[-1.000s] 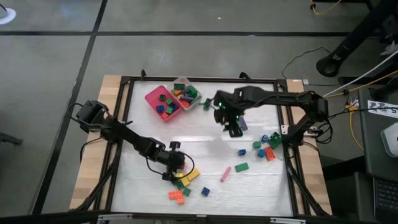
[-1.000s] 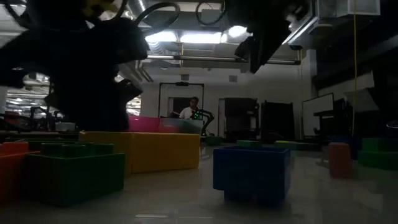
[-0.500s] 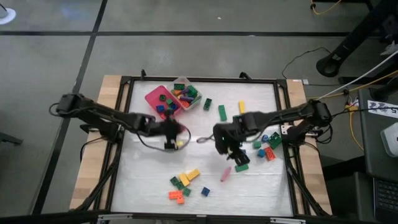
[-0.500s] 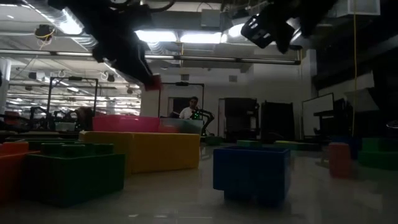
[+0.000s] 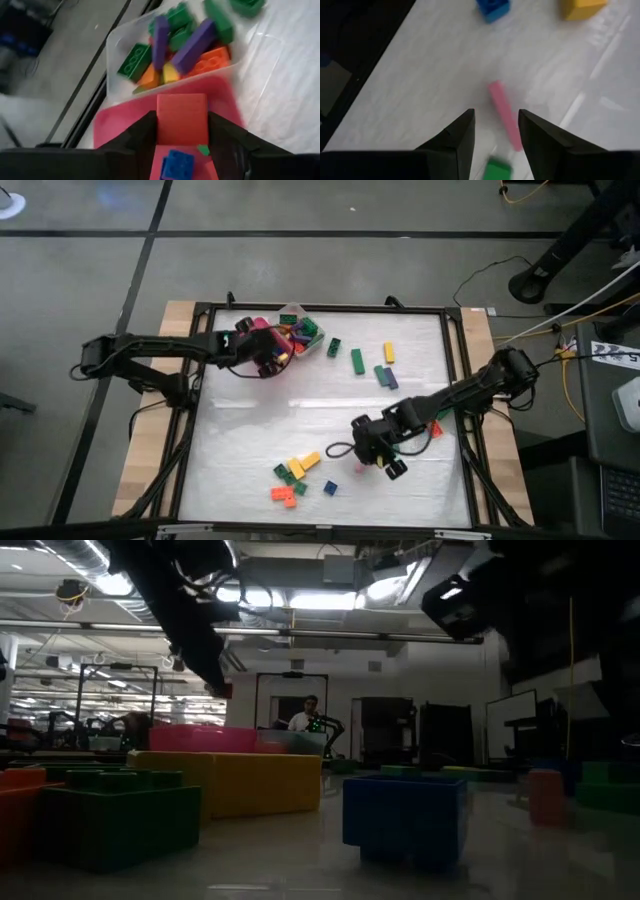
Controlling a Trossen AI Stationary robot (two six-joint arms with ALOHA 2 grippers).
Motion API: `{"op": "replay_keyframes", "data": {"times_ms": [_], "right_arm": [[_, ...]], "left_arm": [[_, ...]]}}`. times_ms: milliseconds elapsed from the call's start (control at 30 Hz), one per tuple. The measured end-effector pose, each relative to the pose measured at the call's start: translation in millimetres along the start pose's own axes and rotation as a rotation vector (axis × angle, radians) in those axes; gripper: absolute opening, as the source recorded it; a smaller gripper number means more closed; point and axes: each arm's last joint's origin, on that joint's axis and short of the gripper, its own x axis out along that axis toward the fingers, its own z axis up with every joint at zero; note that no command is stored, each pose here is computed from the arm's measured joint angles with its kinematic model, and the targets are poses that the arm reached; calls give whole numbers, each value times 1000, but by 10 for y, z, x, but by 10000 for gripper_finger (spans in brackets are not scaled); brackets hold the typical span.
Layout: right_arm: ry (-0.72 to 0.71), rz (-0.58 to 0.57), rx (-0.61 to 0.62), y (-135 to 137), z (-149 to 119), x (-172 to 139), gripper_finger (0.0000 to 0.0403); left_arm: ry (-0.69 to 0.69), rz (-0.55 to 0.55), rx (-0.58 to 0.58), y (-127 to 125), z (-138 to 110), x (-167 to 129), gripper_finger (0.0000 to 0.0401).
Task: Sort blocks by size
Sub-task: Put the small red block into the pink bin, then put the big pink block into the white bin
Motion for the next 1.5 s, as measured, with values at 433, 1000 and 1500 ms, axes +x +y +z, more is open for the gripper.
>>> {"op": "replay_keyframes", "data": {"times_ms": [433,1000,1500], "right_arm": [[20,-193,-47,70,-251,307,151],[-20,-227,-45,-13,-578,569,151],[-192,-336,-84,-465,-496,506,23]], "left_arm": [[36,43,-201,150,-20,98,199],[27,-34,-183,63,-11,63,198],[-4,-207,-108,-218,-3,-84,182]]}}
